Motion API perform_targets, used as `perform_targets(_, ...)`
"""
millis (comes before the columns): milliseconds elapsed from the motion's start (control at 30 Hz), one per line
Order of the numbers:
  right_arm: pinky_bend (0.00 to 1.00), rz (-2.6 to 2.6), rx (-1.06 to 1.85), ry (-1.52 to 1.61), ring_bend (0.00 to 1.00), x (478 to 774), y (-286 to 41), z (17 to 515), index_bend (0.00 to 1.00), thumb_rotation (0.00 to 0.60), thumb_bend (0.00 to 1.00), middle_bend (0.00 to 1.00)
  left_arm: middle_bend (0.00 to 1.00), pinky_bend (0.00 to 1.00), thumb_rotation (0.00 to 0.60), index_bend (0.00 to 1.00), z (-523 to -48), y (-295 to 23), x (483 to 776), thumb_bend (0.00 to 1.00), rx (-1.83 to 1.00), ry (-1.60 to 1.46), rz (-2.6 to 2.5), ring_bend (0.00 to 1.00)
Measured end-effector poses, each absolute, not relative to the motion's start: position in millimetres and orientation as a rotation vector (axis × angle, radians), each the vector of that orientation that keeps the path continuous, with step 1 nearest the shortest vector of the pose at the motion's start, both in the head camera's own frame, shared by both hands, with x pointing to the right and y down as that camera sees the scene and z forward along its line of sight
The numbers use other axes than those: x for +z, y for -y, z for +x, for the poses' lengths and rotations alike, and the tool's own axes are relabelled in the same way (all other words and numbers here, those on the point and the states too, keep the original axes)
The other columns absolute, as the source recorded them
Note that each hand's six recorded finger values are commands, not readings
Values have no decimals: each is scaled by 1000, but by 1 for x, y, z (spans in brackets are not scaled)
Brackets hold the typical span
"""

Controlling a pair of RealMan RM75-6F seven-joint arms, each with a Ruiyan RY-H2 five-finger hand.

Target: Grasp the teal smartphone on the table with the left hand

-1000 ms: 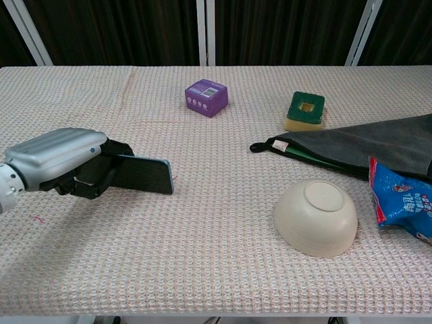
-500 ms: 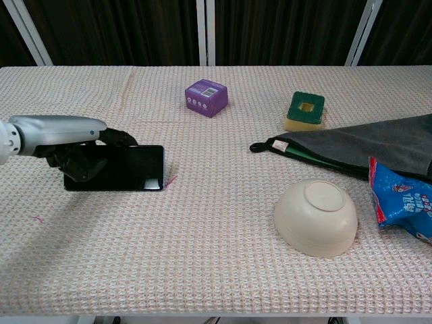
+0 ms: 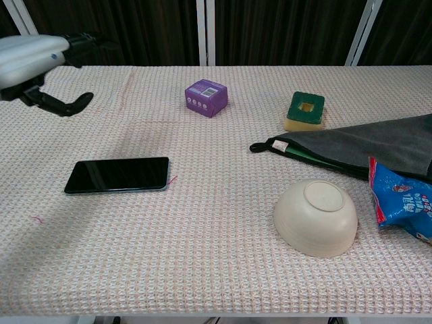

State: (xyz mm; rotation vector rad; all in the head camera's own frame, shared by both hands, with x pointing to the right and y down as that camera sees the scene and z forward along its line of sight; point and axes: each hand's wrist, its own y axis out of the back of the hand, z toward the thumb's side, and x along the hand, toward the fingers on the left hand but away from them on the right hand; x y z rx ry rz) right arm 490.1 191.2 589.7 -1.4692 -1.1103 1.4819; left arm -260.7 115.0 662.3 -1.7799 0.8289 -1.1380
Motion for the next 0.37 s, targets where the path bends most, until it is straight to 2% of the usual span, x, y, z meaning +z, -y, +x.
perform_targets(67, 0, -1463, 1484, 1097, 0, 590, -194, 491, 0, 600, 303, 0, 51, 205, 600, 22, -287, -128, 654, 2, -1157, -887, -1699, 13)
perform_targets(367, 0, -1410, 1554, 1033, 0, 598, -224, 505, 0, 600, 302, 0, 52, 200, 600, 26, -404, -218, 633, 0, -1437, -963, -1467, 14)
